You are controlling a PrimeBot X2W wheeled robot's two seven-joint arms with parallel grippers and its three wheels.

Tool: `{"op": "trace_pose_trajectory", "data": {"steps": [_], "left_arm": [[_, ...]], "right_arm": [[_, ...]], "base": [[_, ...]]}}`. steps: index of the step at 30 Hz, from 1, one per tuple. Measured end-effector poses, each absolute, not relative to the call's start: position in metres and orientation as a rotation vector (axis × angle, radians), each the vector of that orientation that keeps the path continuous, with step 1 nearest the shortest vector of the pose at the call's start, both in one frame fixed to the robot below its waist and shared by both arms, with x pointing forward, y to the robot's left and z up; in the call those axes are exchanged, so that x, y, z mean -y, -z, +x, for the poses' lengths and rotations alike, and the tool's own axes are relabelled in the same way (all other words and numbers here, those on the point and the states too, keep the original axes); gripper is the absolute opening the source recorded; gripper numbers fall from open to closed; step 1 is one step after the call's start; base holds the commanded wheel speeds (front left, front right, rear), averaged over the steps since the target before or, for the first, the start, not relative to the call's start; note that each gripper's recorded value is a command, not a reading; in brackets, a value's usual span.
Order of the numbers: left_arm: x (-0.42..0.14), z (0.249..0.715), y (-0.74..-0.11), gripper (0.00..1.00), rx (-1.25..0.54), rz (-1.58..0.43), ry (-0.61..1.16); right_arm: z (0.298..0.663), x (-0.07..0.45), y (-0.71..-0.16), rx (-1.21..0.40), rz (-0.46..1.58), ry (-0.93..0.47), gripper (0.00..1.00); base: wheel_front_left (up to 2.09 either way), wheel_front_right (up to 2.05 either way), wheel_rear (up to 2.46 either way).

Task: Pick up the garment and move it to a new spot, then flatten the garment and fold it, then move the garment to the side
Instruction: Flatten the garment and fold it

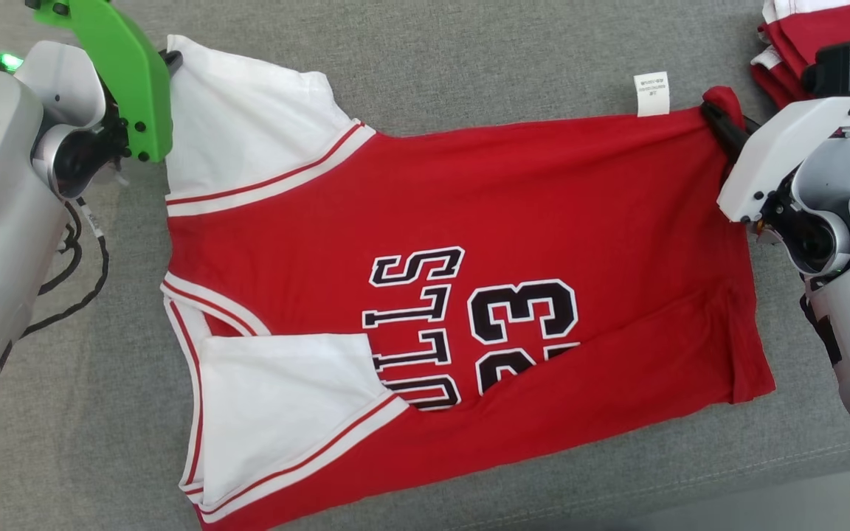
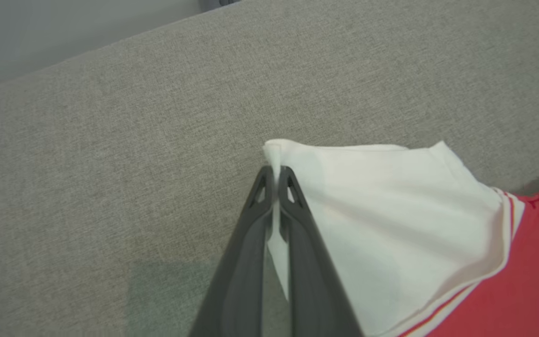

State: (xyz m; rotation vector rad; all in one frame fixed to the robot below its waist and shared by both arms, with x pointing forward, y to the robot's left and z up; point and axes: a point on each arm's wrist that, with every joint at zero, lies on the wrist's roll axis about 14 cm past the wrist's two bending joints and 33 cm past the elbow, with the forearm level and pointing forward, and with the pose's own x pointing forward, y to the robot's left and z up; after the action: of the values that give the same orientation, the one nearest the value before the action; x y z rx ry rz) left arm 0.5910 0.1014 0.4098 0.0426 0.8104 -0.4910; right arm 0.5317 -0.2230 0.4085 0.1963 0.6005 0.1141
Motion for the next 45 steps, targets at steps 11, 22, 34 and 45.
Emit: {"op": "trace_pose_trajectory", "data": {"steps": [11, 22, 34, 45], "left_arm": [[-0.091, 0.568, -0.436, 0.0, -0.808, -0.01, 0.533], [-0.101, 0.511, -0.462, 0.0, -0.962, -0.02, 0.587], [-0.117, 0.456, -0.47, 0.0, -1.092, -0.02, 0.649], [-0.112, 0.417, -0.462, 0.0, -1.205, -0.005, 0.715]], "right_arm": [[0.521, 0.217, -0.423, -0.582, 0.16, -0.144, 0.0], [0.496, 0.222, -0.443, -0.577, 0.081, -0.166, 0.0], [0.493, 0.203, -0.443, -0.581, 0.023, -0.262, 0.0], [0.479, 0.201, -0.44, -0.719, -0.001, -0.335, 0.0]], "base": [[0.0, 0.0, 0.0], [0.0, 0.0, 0.0], [0.0, 0.0, 0.0], [0.0, 0.0, 0.0]]}}
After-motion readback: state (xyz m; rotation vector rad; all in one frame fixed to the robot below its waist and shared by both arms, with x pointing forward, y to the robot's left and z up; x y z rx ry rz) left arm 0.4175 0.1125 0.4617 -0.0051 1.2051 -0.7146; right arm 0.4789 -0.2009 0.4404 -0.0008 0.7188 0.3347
